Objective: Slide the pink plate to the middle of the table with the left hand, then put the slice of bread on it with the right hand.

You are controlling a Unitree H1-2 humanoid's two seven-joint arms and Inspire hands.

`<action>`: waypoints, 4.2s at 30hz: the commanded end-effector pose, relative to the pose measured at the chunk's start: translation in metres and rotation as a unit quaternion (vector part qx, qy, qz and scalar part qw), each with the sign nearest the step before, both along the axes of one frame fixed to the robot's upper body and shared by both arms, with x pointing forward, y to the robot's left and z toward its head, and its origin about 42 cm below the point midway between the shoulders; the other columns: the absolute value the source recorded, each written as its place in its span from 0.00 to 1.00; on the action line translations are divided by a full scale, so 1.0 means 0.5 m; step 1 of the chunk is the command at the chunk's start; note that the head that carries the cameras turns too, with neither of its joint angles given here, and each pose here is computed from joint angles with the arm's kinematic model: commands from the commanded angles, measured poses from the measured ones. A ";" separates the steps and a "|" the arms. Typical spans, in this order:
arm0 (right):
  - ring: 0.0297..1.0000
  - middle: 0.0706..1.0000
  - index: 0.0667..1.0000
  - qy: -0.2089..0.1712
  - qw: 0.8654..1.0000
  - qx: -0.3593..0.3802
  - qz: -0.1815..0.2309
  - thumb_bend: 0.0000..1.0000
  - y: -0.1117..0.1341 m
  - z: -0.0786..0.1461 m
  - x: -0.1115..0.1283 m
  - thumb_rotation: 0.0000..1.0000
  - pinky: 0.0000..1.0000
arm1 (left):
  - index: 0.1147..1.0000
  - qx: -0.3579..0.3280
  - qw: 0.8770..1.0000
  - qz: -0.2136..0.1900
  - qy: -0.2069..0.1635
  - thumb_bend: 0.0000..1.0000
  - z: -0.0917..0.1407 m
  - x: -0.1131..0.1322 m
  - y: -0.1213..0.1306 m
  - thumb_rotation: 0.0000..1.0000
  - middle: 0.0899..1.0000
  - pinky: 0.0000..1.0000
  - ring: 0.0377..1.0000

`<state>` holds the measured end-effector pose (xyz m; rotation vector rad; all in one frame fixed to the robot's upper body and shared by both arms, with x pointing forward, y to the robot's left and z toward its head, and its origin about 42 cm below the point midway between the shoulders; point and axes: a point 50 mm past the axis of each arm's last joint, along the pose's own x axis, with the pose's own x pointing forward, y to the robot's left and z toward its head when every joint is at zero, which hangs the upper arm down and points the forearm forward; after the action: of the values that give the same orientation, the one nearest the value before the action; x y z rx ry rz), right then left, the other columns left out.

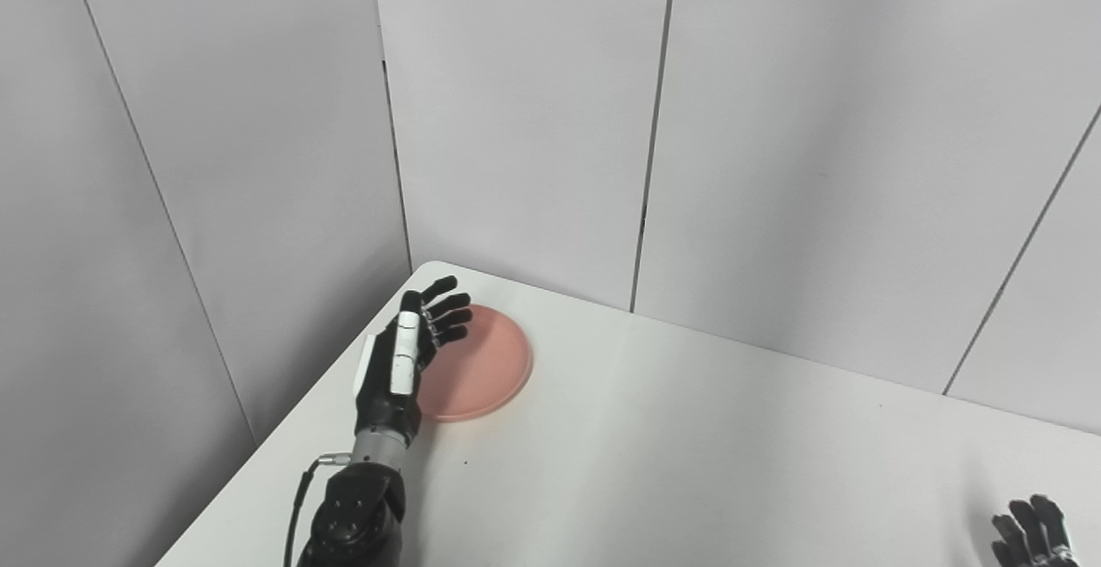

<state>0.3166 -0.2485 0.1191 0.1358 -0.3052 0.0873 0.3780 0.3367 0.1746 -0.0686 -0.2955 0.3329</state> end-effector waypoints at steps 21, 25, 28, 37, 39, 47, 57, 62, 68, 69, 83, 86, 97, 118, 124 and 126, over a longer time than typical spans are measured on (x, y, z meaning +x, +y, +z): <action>0.97 0.96 0.94 0.024 0.999 0.033 0.014 0.67 0.028 -0.033 -0.017 0.75 1.00 | 0.71 0.047 0.994 0.100 -0.002 0.89 0.020 0.081 0.182 1.00 0.74 0.78 0.77; 0.97 0.97 0.95 0.014 0.999 0.025 0.015 0.64 0.030 -0.034 -0.021 0.78 1.00 | 0.73 0.047 0.994 0.098 0.004 0.87 0.012 0.086 0.200 1.00 0.75 0.81 0.78; 0.96 0.97 0.95 0.010 1.000 0.007 0.009 0.64 0.029 -0.030 -0.020 0.80 1.00 | 0.74 0.045 0.994 0.098 0.011 0.86 0.011 0.093 0.205 1.00 0.76 0.82 0.79; 0.96 0.96 0.94 0.013 0.999 0.033 0.015 0.64 0.027 -0.024 -0.017 0.75 0.99 | 0.77 0.021 0.997 0.070 0.023 0.85 0.002 0.121 0.190 1.00 0.79 0.86 0.83; 0.96 0.95 0.93 0.014 0.999 0.035 0.014 0.66 0.027 -0.024 -0.018 0.74 1.00 | 0.77 0.011 0.998 0.057 0.034 0.89 -0.004 0.124 0.187 1.00 0.79 0.84 0.83; 0.94 0.95 0.94 0.005 1.000 0.010 0.000 0.65 0.024 -0.020 -0.021 0.78 0.96 | 0.78 -0.019 0.999 0.020 0.046 0.90 -0.015 0.132 0.154 1.00 0.80 0.81 0.81; 0.95 0.95 0.93 0.011 0.999 0.030 0.003 0.67 0.021 -0.019 -0.017 0.74 0.98 | 0.78 -0.007 0.998 -0.014 0.064 0.91 -0.037 0.148 0.117 1.00 0.80 0.80 0.82; 0.94 0.94 0.92 0.008 1.000 0.026 0.001 0.70 0.025 -0.017 -0.023 0.74 0.97 | 0.78 -0.003 0.997 -0.024 0.076 0.91 -0.049 0.141 0.103 1.00 0.80 0.83 0.82; 0.96 0.96 0.95 0.004 1.000 0.013 -0.004 0.65 0.031 -0.010 -0.023 0.76 1.00 | 0.78 -0.026 0.996 -0.057 0.070 0.90 -0.044 0.136 0.066 1.00 0.81 0.81 0.82; 0.96 0.96 0.95 0.003 1.000 0.011 -0.005 0.65 0.032 -0.010 -0.022 0.77 1.00 | 0.78 -0.028 0.995 -0.067 0.068 0.90 -0.044 0.134 0.057 1.00 0.81 0.81 0.82; 1.00 1.00 1.00 -0.010 1.000 -0.020 0.004 0.64 0.043 -0.013 -0.015 0.84 1.00 | 0.78 -0.057 0.986 -0.143 0.071 0.90 -0.072 0.116 -0.058 1.00 0.81 0.83 0.83; 1.00 1.00 1.00 -0.012 1.000 -0.022 0.001 0.61 0.047 -0.011 -0.015 0.84 1.00 | 0.78 -0.065 0.983 -0.154 0.072 0.90 -0.078 0.114 -0.079 0.99 0.81 0.83 0.83; 0.99 0.99 1.00 -0.024 1.000 -0.012 0.000 0.51 0.068 0.002 -0.020 0.78 1.00 | 0.79 -0.067 0.977 -0.185 0.080 0.88 -0.077 0.106 -0.145 1.00 0.81 0.84 0.84; 0.95 0.97 0.98 -0.035 0.999 -0.014 -0.013 0.57 0.128 0.003 -0.030 0.75 0.99 | 0.83 -0.061 0.968 -0.235 0.065 0.87 -0.058 0.049 -0.227 1.00 0.86 0.90 0.88; 0.95 0.96 0.98 -0.033 0.999 -0.003 -0.016 0.58 0.142 0.013 -0.024 0.71 1.00 | 0.86 -0.066 0.965 -0.247 0.067 0.83 -0.052 0.038 -0.248 1.00 0.88 0.92 0.89; 0.95 0.97 0.98 -0.038 0.999 -0.016 -0.019 0.56 0.145 0.018 -0.022 0.75 1.00 | 0.88 -0.068 0.963 -0.253 0.065 0.83 -0.053 0.034 -0.254 1.00 0.90 0.95 0.90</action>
<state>0.3064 -0.1817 0.1243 0.0943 -0.3636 0.0622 0.3924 0.2157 0.1344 -0.2476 -0.0636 -0.1174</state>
